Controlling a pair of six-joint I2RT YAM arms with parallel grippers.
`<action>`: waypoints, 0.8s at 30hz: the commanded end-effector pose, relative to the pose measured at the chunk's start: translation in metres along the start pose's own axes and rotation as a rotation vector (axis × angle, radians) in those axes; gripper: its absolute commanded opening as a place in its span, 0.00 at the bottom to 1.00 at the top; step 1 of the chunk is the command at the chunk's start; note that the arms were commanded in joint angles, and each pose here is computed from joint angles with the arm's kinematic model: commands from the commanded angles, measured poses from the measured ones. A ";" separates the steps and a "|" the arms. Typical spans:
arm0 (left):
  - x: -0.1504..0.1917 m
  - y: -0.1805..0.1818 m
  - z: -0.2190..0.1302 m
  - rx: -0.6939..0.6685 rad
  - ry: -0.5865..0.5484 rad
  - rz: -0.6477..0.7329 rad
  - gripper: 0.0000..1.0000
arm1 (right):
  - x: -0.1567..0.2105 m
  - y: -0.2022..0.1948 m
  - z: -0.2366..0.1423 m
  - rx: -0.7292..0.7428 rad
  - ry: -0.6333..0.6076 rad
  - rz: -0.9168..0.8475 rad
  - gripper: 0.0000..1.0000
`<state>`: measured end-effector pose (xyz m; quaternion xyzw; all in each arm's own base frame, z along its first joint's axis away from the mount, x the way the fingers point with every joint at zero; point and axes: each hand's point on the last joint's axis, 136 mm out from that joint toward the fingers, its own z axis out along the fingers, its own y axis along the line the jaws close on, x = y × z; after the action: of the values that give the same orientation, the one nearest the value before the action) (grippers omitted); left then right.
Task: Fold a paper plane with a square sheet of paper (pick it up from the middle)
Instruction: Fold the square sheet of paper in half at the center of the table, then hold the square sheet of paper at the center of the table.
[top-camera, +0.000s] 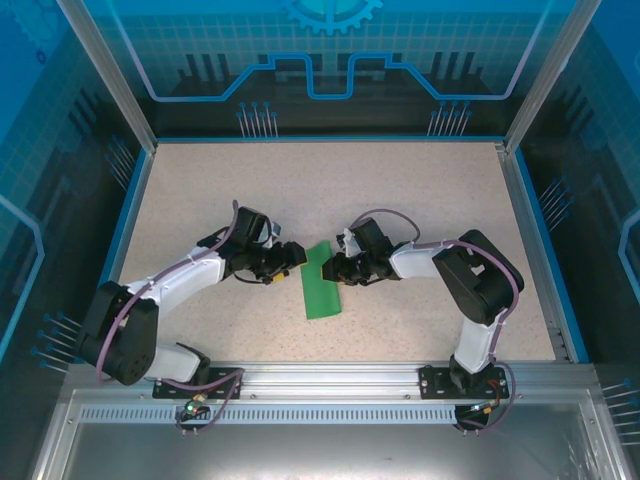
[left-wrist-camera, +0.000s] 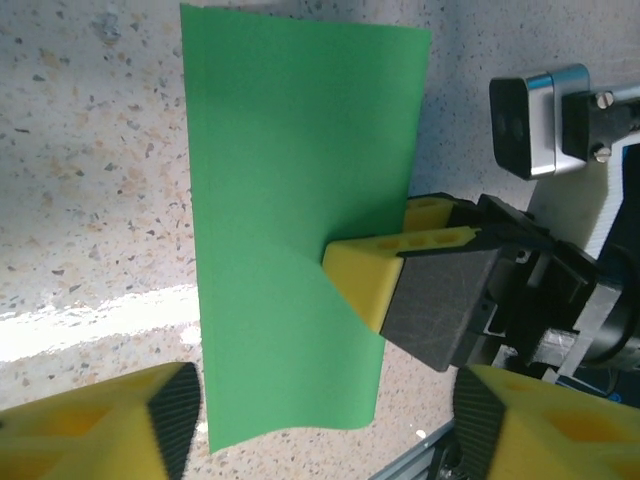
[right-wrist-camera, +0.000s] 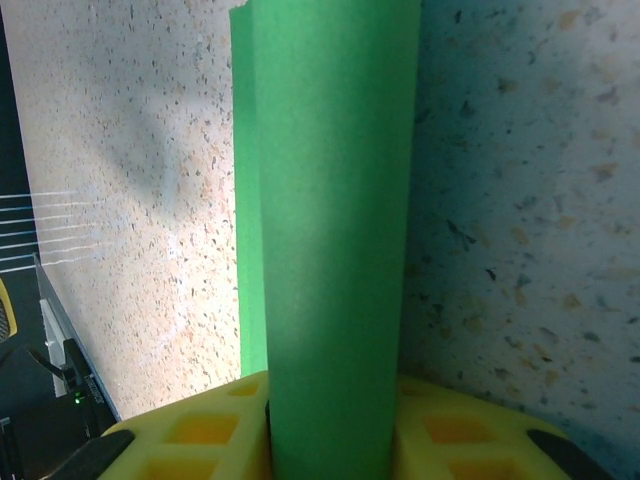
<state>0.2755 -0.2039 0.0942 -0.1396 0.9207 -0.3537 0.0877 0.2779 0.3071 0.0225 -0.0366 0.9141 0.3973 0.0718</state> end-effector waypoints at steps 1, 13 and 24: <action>-0.002 0.010 0.010 -0.035 -0.018 0.002 0.63 | 0.005 -0.004 0.005 0.002 0.033 -0.015 0.30; -0.001 0.028 0.022 -0.114 -0.032 0.008 0.57 | 0.012 -0.013 0.006 0.058 0.062 -0.047 0.32; -0.001 0.031 0.018 -0.138 -0.032 0.005 0.60 | 0.010 -0.012 0.016 0.089 0.082 -0.058 0.35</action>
<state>0.2796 -0.1962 0.0639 -0.1519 0.9360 -0.3019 0.0985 0.2758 0.3103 0.0217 -0.0642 0.9210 0.3800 0.0570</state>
